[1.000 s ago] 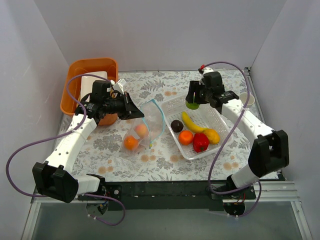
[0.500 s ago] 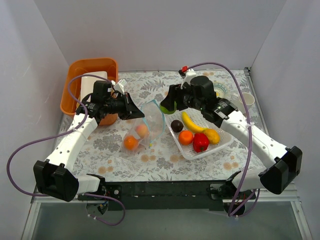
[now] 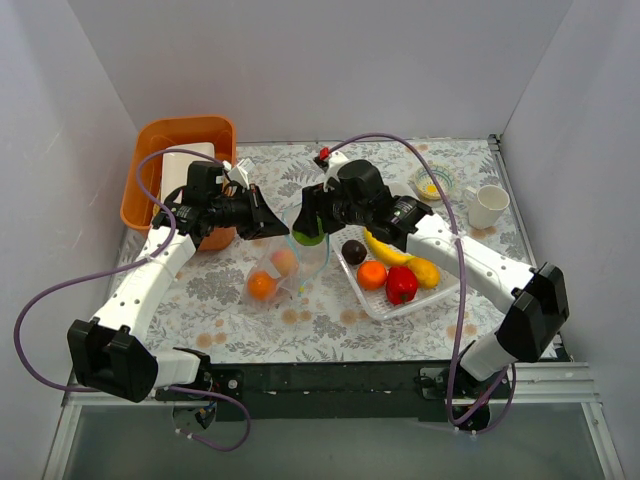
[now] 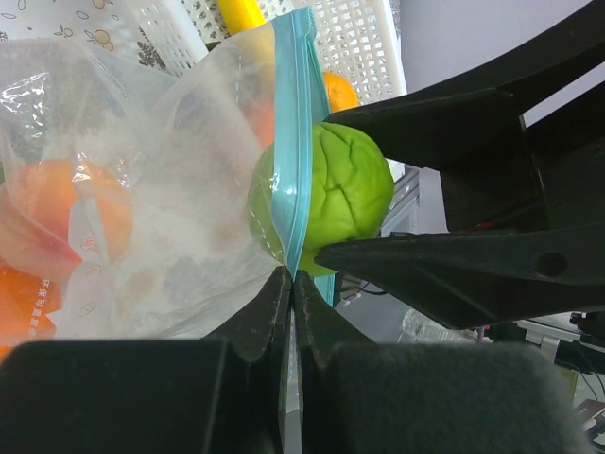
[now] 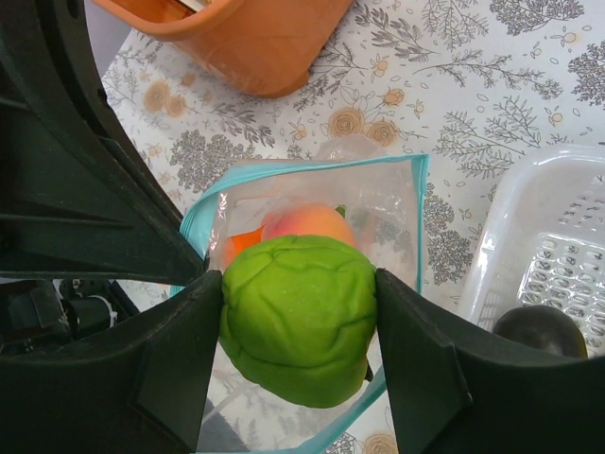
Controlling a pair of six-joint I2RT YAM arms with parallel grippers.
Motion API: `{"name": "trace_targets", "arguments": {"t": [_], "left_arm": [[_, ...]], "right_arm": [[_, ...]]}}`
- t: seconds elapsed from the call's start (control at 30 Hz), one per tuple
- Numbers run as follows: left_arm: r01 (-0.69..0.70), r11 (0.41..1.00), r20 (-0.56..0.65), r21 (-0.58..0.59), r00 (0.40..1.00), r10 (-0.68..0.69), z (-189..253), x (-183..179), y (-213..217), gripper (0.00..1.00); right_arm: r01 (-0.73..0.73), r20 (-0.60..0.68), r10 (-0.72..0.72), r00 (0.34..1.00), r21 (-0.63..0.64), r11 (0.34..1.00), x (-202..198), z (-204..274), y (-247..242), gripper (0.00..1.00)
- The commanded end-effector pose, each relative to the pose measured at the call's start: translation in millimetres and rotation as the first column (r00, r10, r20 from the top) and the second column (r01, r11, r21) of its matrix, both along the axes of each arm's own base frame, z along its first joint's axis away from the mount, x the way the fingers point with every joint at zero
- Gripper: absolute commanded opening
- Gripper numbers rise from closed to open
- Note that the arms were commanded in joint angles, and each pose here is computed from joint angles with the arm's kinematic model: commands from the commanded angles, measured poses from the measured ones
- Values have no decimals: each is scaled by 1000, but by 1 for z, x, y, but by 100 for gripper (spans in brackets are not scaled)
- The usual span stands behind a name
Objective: Place the food in the zip-top bag and seal the zipper
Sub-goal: Place the fake fruit in the zipper food storage bag.
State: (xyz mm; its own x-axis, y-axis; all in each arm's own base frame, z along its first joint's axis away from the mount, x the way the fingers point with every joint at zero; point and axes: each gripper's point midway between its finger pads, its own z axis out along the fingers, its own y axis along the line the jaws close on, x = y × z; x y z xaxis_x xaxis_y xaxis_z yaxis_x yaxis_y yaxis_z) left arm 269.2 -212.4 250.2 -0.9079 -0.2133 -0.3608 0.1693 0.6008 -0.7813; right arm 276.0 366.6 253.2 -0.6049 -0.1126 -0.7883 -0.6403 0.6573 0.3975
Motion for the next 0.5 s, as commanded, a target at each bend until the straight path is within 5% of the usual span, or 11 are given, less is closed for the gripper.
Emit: {"name": "trace_targets", "arguments": {"t": [0.0,0.17,0.33,0.47], "left_arm": [[11,1000,43,-17,999,-10,17,-2,-1,0],[3,1000,58,-14,998,-2,23,-1,0,0],[-1,1000,66,-15,998,2,28,-1,0,0],[-18,1000,86,-7,996,18,33,1,3,0]], "right_arm": [[10,103,-15,995,49,999,10,43,3,74],[84,193,-92,977,46,995,24,72,-10,98],[172,256,-179,950,51,984,29,90,-35,98],[330,211,-314,926,-46,943,40,60,-82,98]]}}
